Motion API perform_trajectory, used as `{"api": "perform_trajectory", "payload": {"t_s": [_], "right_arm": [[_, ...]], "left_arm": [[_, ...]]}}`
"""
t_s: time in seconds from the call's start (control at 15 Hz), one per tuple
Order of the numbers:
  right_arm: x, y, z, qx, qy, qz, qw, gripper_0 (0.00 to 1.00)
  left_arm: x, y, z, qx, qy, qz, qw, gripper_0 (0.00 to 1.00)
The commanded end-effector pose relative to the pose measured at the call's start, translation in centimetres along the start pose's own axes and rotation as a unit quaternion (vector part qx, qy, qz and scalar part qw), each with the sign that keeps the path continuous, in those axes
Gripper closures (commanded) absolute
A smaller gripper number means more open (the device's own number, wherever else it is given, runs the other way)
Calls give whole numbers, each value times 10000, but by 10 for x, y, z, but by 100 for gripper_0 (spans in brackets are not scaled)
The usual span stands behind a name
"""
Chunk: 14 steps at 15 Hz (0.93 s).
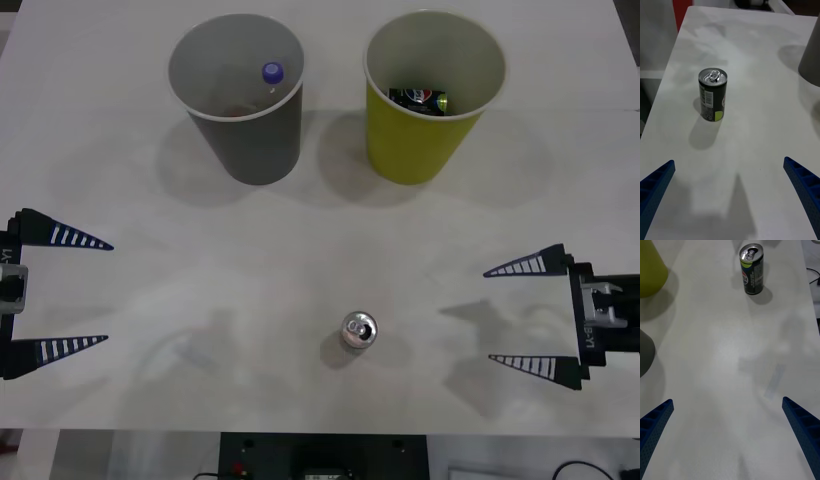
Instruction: Put the can into the green bin and the plastic bottle into the gray bin
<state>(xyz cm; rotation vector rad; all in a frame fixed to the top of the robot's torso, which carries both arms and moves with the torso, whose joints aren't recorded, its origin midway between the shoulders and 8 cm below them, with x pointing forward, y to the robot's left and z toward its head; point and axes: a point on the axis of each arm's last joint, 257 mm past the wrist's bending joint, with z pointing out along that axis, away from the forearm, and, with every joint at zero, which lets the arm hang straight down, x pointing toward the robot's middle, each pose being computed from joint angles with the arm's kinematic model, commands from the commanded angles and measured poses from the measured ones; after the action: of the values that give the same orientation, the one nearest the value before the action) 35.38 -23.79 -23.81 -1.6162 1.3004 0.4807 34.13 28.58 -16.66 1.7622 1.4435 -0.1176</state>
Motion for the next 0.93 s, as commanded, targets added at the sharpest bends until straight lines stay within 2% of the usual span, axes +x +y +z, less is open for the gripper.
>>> {"api": "perform_trajectory", "payload": {"t_s": [0.07, 0.33, 0.53, 0.8, 0.93], "right_arm": [[3, 3, 19, -72, -255, 193, 9995, 0], [4, 12, 53, -128, -681, 557, 9960, 0], [1, 12, 72, -45, -912, 672, 9936, 0], [-3, 18, 104, 51, -1224, 903, 9884, 0], [-4, 20, 114, 98, -1300, 951, 9869, 0]], "left_arm": [[0, 0, 0, 0, 0, 0, 10000, 0], [0, 0, 0, 0, 0, 0, 10000, 0], [0, 0, 0, 0, 0, 0, 10000, 0], [0, 0, 0, 0, 0, 0, 10000, 0], [0, 0, 0, 0, 0, 0, 10000, 0]]}}
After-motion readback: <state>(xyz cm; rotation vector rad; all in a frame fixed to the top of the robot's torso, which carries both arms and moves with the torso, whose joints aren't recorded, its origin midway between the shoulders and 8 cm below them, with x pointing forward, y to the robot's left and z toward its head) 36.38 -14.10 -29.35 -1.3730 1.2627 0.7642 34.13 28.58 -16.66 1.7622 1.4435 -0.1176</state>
